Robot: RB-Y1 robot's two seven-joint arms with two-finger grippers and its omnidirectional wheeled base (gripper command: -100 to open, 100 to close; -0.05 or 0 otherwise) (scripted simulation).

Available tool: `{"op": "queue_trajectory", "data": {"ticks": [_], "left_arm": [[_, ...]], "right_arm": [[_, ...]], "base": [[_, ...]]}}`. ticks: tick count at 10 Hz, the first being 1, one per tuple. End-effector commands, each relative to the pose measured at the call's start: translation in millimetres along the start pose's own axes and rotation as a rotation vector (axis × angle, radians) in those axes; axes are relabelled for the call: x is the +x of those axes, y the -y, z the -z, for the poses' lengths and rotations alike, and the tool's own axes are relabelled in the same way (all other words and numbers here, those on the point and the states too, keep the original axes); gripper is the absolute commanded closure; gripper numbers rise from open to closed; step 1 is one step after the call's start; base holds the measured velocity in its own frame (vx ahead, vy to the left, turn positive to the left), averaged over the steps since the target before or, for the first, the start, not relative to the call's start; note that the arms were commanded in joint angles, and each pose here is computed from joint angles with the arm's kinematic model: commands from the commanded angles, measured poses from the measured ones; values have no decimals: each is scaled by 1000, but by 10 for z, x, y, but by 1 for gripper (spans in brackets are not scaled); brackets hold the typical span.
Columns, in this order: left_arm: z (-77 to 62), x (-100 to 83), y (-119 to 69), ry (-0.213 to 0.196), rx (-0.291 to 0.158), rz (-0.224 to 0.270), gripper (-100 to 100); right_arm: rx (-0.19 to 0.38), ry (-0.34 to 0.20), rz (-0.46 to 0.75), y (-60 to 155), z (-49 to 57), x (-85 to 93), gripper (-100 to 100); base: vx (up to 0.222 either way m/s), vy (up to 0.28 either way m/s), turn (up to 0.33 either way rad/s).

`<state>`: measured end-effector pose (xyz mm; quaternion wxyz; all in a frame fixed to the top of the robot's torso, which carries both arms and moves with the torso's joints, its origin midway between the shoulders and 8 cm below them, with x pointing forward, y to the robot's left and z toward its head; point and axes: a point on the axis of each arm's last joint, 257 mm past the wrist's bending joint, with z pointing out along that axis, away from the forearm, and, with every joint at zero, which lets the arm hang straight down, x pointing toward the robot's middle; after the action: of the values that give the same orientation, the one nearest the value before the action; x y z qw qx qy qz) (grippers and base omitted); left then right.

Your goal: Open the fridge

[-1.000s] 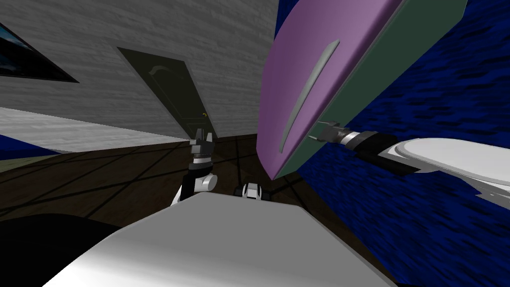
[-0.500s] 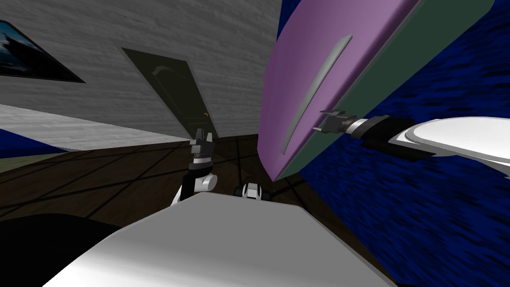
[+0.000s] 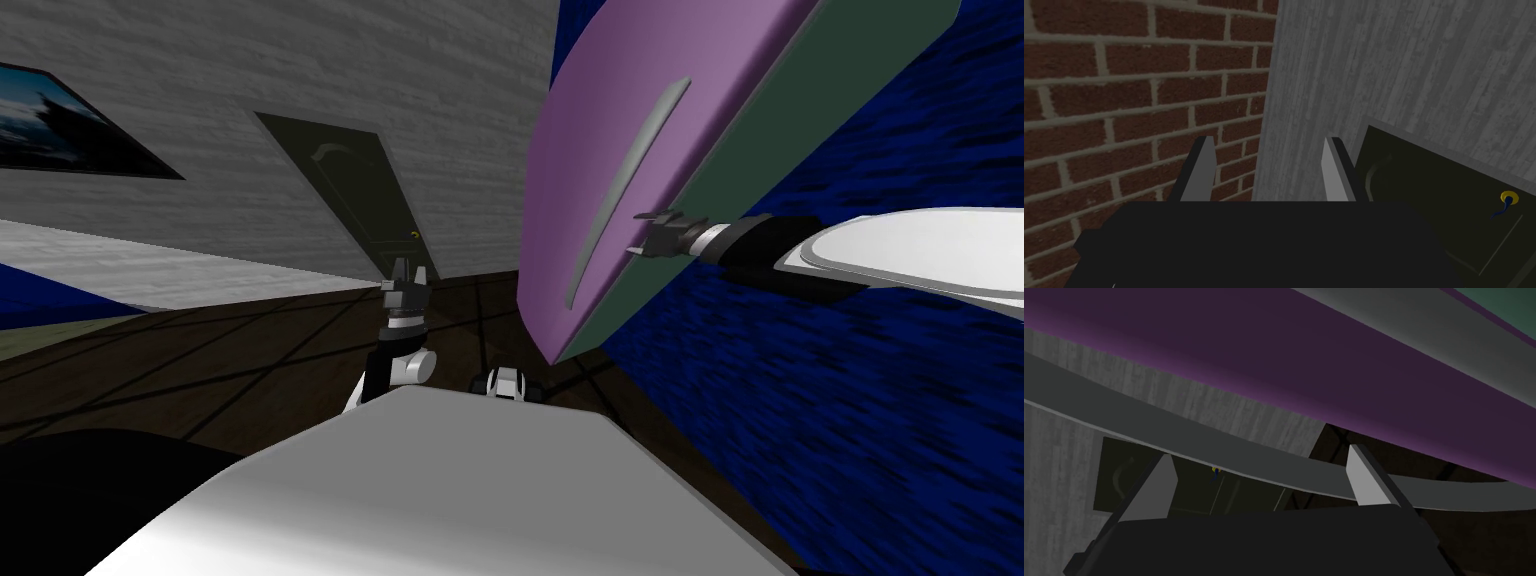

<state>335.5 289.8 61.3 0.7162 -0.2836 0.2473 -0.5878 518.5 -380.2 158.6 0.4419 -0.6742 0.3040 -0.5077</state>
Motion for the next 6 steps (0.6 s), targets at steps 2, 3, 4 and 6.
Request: {"op": "queue_trajectory", "data": {"ticks": [2, 3, 4, 6], "left_arm": [[0, 0, 1, 0, 0, 0, 0], [0, 0, 1, 0, 0, 0, 0], [0, 0, 1, 0, 0, 0, 0], [0, 0, 0, 0, 0, 0, 0]], "right_arm": [[53, -25, 153, 452, -51, 89, -100], [53, -25, 153, 452, -51, 89, -100], [63, -26, 222, 608, -93, 77, -100], [63, -26, 222, 608, -93, 77, -100]], "base": [[41, 13, 56], [46, 18, 27], [39, 19, 27], [11, 7, 2]]}}
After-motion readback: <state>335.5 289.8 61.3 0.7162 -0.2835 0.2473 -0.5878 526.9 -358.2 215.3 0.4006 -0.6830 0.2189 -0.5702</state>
